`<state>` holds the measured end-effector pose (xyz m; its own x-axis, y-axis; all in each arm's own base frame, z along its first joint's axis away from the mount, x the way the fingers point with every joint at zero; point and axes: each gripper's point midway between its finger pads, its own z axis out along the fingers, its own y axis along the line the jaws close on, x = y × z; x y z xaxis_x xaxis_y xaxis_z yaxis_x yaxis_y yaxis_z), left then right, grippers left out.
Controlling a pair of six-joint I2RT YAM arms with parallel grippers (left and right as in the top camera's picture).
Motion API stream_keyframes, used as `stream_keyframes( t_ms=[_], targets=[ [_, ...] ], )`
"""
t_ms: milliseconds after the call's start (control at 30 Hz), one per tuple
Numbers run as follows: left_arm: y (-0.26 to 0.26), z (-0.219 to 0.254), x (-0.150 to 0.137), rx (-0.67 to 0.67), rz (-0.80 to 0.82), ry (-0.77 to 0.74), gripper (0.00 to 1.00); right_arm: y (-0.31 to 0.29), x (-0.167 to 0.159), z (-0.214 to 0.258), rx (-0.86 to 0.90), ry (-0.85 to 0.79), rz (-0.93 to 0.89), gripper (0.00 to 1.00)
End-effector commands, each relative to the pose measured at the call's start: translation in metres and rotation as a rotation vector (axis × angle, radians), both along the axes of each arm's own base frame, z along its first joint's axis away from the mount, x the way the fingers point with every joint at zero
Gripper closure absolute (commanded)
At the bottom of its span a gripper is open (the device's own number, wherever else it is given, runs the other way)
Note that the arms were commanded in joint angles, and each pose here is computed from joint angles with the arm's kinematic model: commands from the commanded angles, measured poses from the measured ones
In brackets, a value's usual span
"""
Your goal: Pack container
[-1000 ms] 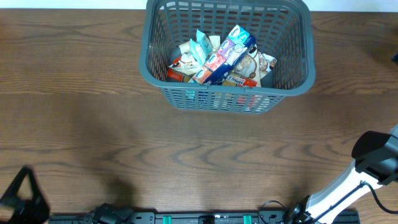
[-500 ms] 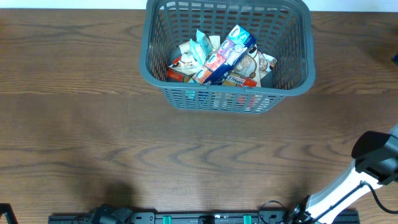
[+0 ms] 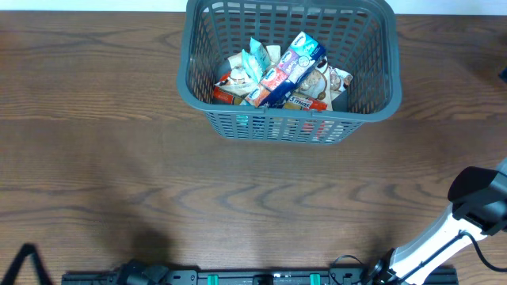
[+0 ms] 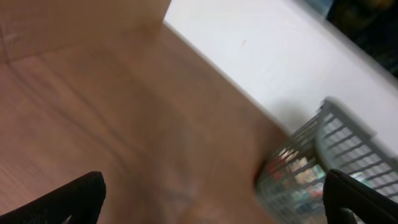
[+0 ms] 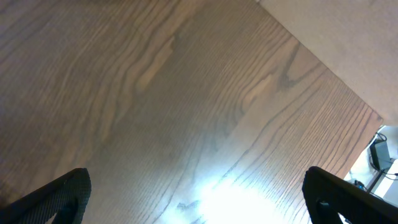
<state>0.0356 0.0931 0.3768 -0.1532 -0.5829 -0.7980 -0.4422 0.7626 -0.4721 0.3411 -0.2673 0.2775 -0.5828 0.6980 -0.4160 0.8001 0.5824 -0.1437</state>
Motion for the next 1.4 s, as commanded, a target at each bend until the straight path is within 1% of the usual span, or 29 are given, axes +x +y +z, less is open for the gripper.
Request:
stream_keyframes(
  t_ms=[0,67,133,267,333,400,567,700,833,1067,1367],
  targets=[
    [-0.006,-0.019,0.016,0.049,-0.008,0.087,0.01,-0.001,-0.004,0.005,-0.006,-0.012,-0.02,0.01],
    [-0.012,-0.01,0.032,0.102,-0.023,0.054,0.01,-0.001,-0.004,0.005,-0.006,-0.012,-0.02,0.01],
    [-0.024,0.007,0.05,0.191,-0.08,-0.006,0.01,-0.001,-0.004,0.005,-0.006,-0.012,-0.02,0.01],
    [-0.064,0.051,0.082,0.44,-0.307,-0.167,0.02,-0.001,-0.004,0.005,-0.006,-0.012,-0.02,0.01],
    [-0.079,0.058,0.092,0.519,-0.378,-0.21,0.01,-0.001,-0.004,0.005,-0.006,-0.012,-0.02,0.01],
    [-0.087,0.052,0.101,0.557,-0.418,-0.205,0.01,-0.001,-0.004,0.005,-0.006,-0.012,-0.019,0.01],
    [-0.084,0.005,0.117,0.541,-0.394,-0.108,0.01,-0.001,-0.004,0.005,-0.006,-0.012,-0.019,0.01],
    [-0.081,-0.027,0.128,0.55,-0.357,-0.163,0.01,-0.001,-0.004,0.005,-0.006,-0.012,-0.019,0.01],
    [-0.088,-0.056,0.143,0.559,-0.38,-0.243,0.01,-0.001,-0.004,0.005,-0.006,-0.012,-0.02,0.01],
    [-0.087,-0.109,0.168,0.547,-0.394,-0.213,0.01,-0.001,-0.004,0.005,-0.006,-0.012,-0.019,0.01],
    [-0.087,-0.146,0.189,0.559,-0.382,-0.28,0.01,-0.001,-0.004,0.005,-0.006,-0.012,-0.019,0.01]
  ],
)
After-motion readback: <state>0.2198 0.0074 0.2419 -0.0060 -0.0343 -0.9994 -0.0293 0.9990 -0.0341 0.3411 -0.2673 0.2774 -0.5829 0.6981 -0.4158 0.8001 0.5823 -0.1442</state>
